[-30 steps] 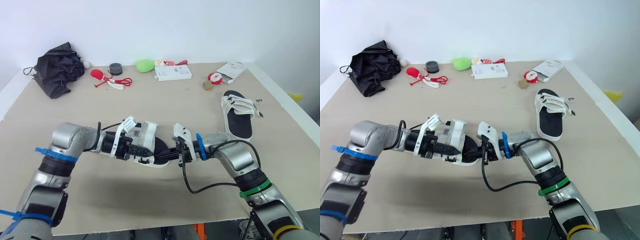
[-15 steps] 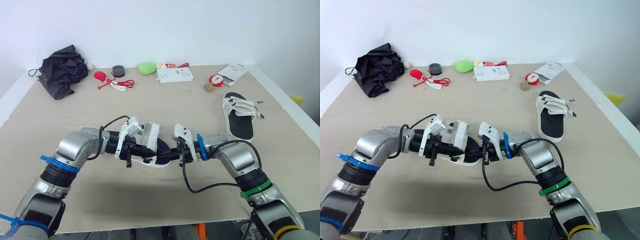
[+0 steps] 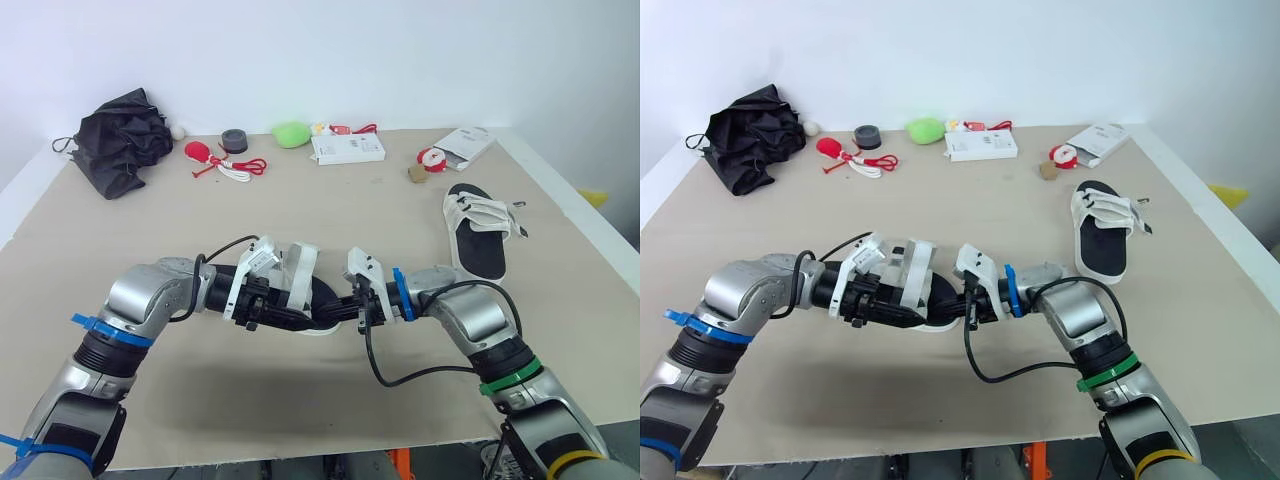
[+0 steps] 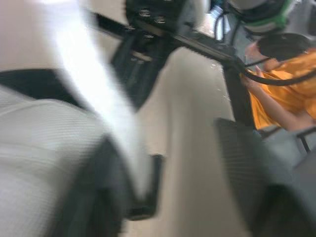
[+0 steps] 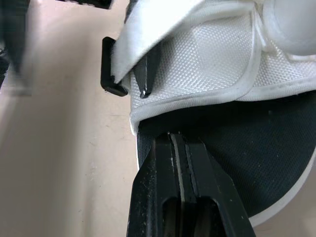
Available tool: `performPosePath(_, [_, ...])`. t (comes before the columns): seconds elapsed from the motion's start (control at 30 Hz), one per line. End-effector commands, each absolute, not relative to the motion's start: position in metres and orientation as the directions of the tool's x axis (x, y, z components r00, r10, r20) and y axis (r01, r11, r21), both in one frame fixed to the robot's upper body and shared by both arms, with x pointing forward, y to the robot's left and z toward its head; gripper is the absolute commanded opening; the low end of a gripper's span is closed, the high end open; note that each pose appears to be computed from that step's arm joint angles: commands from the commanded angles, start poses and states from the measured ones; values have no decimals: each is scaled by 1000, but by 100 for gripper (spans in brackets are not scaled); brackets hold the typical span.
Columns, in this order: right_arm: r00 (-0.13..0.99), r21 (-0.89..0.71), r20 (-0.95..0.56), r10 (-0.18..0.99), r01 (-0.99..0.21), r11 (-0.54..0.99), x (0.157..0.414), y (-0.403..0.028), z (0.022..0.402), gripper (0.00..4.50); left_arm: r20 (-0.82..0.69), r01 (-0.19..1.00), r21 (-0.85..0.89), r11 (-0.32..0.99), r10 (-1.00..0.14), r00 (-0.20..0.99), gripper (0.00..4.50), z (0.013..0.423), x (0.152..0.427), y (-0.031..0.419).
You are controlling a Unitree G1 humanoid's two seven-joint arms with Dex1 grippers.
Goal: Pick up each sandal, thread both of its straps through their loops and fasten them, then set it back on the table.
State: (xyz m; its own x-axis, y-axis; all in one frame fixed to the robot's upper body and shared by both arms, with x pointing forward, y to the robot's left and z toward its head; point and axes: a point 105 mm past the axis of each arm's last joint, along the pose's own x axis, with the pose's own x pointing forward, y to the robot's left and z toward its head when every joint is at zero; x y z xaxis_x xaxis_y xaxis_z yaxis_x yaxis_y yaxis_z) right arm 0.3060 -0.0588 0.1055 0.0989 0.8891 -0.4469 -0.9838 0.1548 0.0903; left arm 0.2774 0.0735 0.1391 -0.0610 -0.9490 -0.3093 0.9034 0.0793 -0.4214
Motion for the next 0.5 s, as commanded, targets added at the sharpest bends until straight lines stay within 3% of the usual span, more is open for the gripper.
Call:
performPosePath(0.03, [120, 87, -477, 871, -979, 182, 310, -63, 101, 0, -274, 847, -527, 68, -957, -94, 353, 141, 274, 72])
performPosePath(0.27, [119, 88, -472, 873, -979, 182, 311, -62, 101, 0, -127, 702, -711, 45, -990, -66, 353, 175, 286, 70])
performPosePath(0.5, [124, 89, -465, 877, -979, 185, 311, -63, 103, 0, -190, 651, -744, 151, -982, 10, 353, 166, 301, 68])
